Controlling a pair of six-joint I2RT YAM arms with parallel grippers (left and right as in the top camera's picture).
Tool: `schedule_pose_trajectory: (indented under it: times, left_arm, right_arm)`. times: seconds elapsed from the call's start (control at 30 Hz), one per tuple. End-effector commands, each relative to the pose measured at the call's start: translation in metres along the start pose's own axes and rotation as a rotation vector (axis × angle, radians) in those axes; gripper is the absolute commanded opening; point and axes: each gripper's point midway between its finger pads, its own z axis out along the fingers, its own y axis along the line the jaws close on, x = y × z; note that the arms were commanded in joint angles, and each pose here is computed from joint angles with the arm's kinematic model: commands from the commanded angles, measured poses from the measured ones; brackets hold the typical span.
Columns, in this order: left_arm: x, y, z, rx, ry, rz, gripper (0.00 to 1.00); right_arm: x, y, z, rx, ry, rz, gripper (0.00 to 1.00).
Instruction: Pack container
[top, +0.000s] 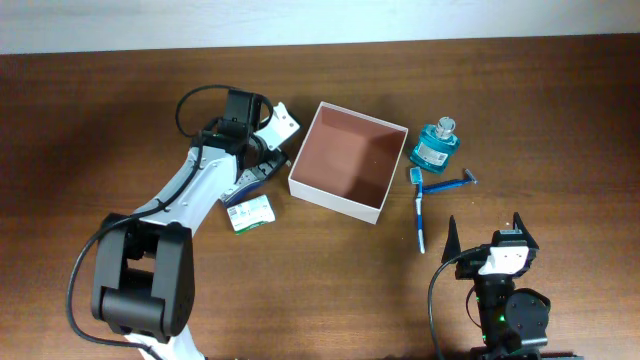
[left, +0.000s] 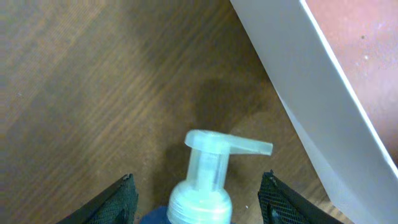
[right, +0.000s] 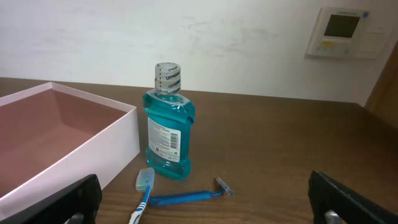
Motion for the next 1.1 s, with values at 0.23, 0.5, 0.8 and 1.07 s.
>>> schedule_pose_trajectory:
  times: [0.23,0.5,0.8,1.07]
  left_arm:
    - [0.012,-0.004,0.025,0.022,0.039,0.053,0.63]
    - [0.006,0.001,0.025,0.005,0.015,0.055,0.62]
    - [0.003,0.003,0.028,-0.005,0.001,0.056,0.61]
    - [0.016,-0.004,0.044,0.021,0.039,0.052,0.57]
  right_arm:
    - [0.003,-0.001,0.000,0.006,0.006,0.001,0.99]
    - [0.003,-0.001,0.000,0.006,0.006,0.001,0.99]
    - [0.003,-0.001,0.000,0.006,0.006,0.001,0.98]
    - [0.003,-0.001,0.000,0.006,0.006,0.001,0.99]
